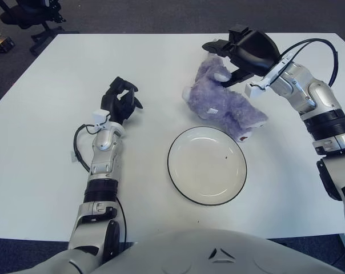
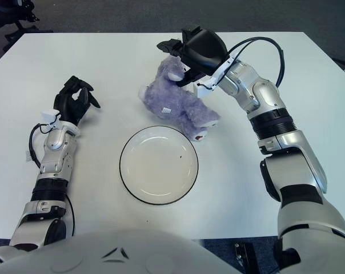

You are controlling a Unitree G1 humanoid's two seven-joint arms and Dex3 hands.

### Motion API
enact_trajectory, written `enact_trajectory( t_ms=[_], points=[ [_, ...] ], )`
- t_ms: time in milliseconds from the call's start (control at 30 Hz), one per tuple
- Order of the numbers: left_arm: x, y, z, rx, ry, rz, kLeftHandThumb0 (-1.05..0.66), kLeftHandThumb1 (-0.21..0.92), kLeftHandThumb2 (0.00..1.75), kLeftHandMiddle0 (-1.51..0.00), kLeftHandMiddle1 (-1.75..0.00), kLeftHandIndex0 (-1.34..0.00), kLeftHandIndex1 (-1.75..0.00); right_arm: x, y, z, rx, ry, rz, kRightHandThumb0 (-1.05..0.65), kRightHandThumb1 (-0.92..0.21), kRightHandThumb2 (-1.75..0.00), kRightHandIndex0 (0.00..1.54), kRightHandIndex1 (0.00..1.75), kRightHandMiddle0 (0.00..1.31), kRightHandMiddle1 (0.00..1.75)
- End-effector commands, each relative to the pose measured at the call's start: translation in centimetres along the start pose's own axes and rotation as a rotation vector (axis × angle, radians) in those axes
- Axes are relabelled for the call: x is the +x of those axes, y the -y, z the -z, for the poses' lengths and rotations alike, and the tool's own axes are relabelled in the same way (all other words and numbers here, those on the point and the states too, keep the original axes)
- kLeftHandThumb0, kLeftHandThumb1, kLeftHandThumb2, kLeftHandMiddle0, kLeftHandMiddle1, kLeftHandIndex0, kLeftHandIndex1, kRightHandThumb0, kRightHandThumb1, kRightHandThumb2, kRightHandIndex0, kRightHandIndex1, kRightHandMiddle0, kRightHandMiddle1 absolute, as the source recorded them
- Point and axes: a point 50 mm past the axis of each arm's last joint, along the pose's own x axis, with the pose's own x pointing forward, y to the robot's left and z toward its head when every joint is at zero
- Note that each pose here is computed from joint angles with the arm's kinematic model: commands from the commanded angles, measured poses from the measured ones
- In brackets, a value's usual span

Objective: Put the doll into the plate.

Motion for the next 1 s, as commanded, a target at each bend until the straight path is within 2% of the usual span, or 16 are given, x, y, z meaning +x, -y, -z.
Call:
enact_trajectory(
  t_ms=[0,400,533,967],
  points=[
    [-1.4,-0.6,1.9,0.001,-0.084,-0.023,-0.25,0.92,0.43,-0.87,-1.75,-0.56,-1.75,0.2,0.7,0.2,-0.003,0.019,-0.030,-0.22,-0.85,-0.01,0.37,0.01,0.43,0.00],
    [-1.4,-0.5,2.0,0.003,-0.085,-0.025,-0.26,0.92,0.43,-0.87,-1.75,-0.55,-1.75,0.2,0.9,0.2,0.034,0.036,-0.129,-0.12,-0.87,-0.01,0.35,0.00,0.43,0.00],
    [-1.4,-0.4,2.0,0.008,-0.083,-0.024,-0.26,0.92,0.43,-0.87,-1.75,-0.55,-1.75,0.2,0.4,0.2,0.023,0.054,-0.181,-0.10,-0.87,-0.01,0.33,0.00,0.43,0.00],
    [-1.4,-0.2,2.0,0.020,-0.080,-0.023,-0.26,0.92,0.44,-0.88,-1.75,-0.55,-1.75,0.2,-0.1,0.4,0.032,0.069,-0.229,-0.09,-0.88,-0.01,0.31,0.00,0.41,0.00]
  ],
)
